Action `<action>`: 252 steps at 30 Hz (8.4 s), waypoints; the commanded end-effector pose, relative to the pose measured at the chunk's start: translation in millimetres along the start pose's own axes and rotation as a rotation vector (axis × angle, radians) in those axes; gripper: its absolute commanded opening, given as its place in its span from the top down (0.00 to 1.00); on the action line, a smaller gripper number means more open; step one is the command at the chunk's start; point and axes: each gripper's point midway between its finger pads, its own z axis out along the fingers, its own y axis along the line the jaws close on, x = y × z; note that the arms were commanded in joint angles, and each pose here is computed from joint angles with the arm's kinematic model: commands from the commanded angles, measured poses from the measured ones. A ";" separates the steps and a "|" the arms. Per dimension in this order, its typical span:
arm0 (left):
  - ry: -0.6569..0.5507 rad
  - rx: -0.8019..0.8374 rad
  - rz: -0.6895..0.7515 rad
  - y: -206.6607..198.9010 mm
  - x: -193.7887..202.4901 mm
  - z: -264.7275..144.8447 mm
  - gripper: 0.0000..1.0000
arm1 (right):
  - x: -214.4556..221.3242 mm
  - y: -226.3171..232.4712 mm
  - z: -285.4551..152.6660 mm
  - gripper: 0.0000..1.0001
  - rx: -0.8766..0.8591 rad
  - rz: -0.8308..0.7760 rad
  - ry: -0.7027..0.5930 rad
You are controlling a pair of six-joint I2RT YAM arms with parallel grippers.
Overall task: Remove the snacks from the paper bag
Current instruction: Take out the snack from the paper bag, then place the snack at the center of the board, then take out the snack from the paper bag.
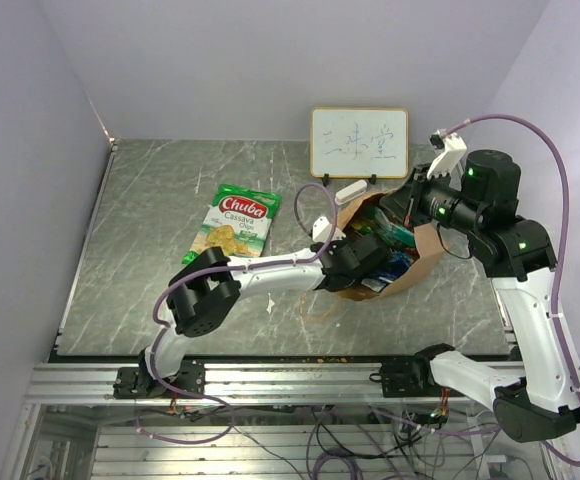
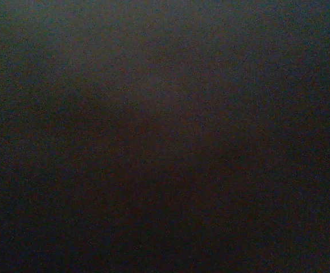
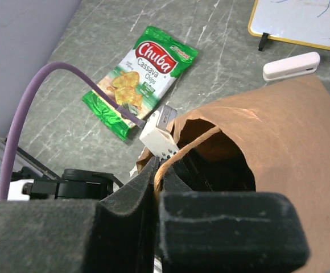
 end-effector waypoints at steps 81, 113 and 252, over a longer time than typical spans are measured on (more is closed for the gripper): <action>-0.388 0.048 -0.503 50.2 -412.3 8.0 0.93 | -44.0 -49.2 0.4 1.00 0.285 -0.076 -0.154; -0.476 -0.142 -0.480 228.0 -327.4 -20.4 0.93 | -44.4 -39.3 -0.5 1.00 0.227 -0.125 -0.141; -0.529 0.367 0.809 -110.6 -355.8 -302.9 0.93 | -52.7 -36.5 4.3 1.00 0.211 -0.109 -0.186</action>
